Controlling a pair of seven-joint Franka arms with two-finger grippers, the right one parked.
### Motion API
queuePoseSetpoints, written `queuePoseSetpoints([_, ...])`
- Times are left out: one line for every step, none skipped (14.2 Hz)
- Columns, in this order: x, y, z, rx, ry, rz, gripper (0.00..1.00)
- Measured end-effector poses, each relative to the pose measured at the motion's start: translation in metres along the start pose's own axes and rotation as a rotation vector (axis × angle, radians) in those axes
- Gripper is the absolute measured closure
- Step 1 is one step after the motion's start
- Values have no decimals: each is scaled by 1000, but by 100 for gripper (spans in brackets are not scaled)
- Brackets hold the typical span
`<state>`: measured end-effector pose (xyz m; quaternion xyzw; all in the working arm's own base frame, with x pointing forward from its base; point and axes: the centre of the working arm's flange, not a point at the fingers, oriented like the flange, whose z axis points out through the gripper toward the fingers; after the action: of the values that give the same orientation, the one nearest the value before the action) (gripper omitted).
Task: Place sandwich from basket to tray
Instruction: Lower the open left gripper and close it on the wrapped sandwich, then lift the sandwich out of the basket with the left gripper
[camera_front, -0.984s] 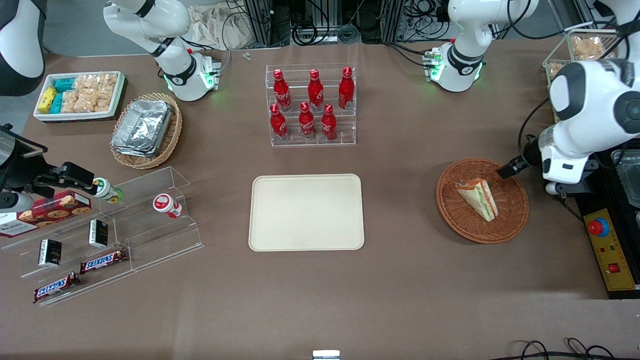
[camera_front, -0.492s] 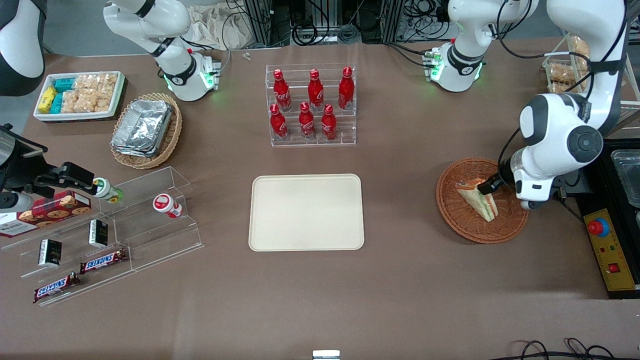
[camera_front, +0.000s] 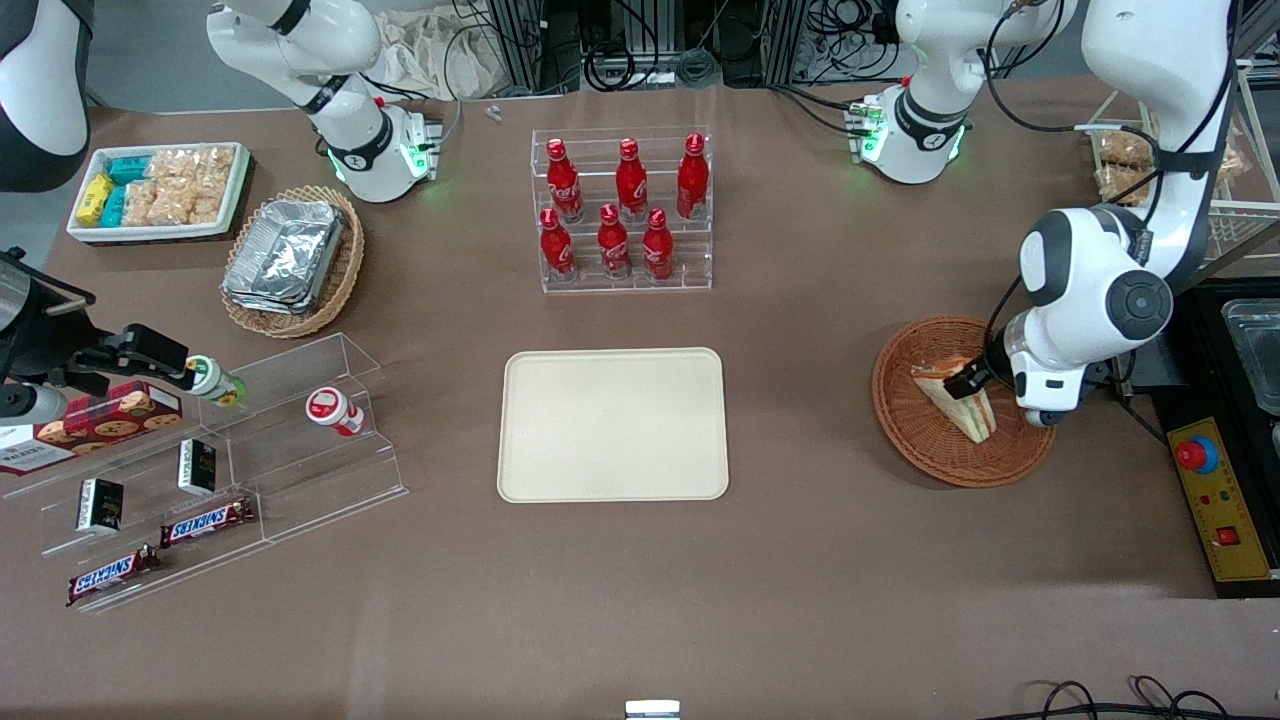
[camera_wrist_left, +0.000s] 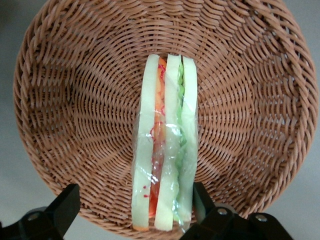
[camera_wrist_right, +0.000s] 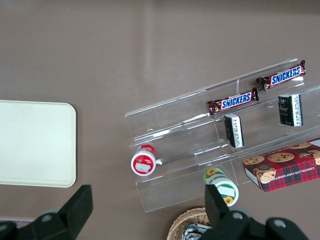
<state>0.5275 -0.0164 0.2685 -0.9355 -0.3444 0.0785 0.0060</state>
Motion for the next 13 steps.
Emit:
queuePoseSetpoints([0, 1, 2, -1, 0, -7, 2])
queuePoseSetpoints([0, 1, 4, 0, 0, -13, 4])
queuePoseSetpoints([0, 2, 5, -1, 0, -15, 12])
queuePoseSetpoints([0, 2, 5, -2, 1, -17, 23])
queuePoseSetpoints([-1, 3, 5, -3, 1, -21, 36])
queuePoseSetpoints([-2, 5, 5, -4, 2, -27, 46])
queuePoseSetpoints([-3, 7, 4, -5, 3, -30, 56])
queuePoseSetpoints([-4, 9, 3, -7, 5, -33, 64])
queuePoseSetpoints([-5, 11, 2, -8, 6, -32, 72])
queuePoseSetpoints([-6, 13, 1, -10, 7, -30, 81])
queuePoseSetpoints([-7, 16, -1, -10, 6, -28, 83])
queuePoseSetpoints([-8, 19, -5, -3, -2, -23, 83])
queuePoseSetpoints([-10, 24, -12, 10, -17, -15, 83])
